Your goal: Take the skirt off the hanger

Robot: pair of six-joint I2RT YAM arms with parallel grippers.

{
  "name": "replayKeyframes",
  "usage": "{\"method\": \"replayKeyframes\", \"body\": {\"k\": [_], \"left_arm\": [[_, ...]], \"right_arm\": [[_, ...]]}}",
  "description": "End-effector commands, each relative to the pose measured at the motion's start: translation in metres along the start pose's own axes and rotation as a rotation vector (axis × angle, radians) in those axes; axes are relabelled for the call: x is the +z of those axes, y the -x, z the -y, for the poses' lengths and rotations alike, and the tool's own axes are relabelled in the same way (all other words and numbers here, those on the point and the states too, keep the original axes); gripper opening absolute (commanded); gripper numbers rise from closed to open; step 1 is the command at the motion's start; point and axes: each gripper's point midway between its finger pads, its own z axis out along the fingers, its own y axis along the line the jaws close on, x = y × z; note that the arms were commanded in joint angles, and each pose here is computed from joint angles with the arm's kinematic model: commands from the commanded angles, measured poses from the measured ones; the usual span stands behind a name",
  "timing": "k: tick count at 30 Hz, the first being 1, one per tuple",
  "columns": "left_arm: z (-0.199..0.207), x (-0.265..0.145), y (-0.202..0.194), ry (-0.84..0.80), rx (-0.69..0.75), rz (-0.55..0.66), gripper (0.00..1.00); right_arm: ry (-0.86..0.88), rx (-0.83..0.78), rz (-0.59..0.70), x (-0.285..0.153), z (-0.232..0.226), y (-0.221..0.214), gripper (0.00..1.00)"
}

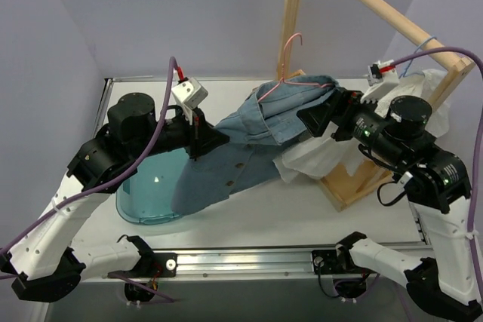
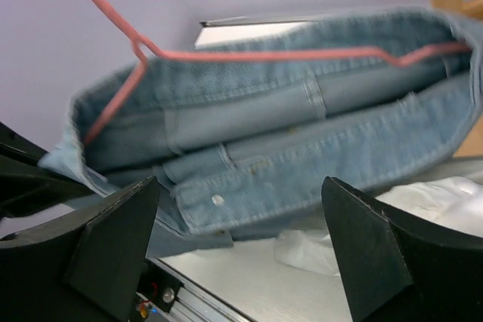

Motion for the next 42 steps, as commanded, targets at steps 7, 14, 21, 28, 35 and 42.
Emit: {"method": "replayKeyframes", "body": {"k": [7,14,21,28,35,42], "left_arm": [[-0.013,-0.021,-0.012,0.098,-0.040,-0.002,0.02],[-0.007,-0.026,-0.009,0.086,-0.066,0.004,0.02],[0.000,-0.024,-0.009,0.051,-0.097,-0.004,0.02],[0.003,-0.026,-0.007,0.037,-0.098,-0.002,0.02],[-0.007,-0.031,-0.008,0.101,-0.095,0.008,0.42],[-0.012,-0.039,-0.024,0.128,-0.081,-0.029,0.72]], "right_arm": [[0.250,0.052,0.101,0.040,-0.061,0.036,0.83],[0.211,0.018,0.052,0.083,-0.059,0.016,0.82],[0.163,-0.040,0.047,0.113,-0.054,0.000,0.72],[0.099,-0.104,0.001,0.134,-0.050,-0.034,0.45],[-0.089,-0.099,0.048,0.130,-0.028,-0.035,0.00],[-0.126,-0.122,0.074,0.111,-0.026,-0.015,0.00]]}}
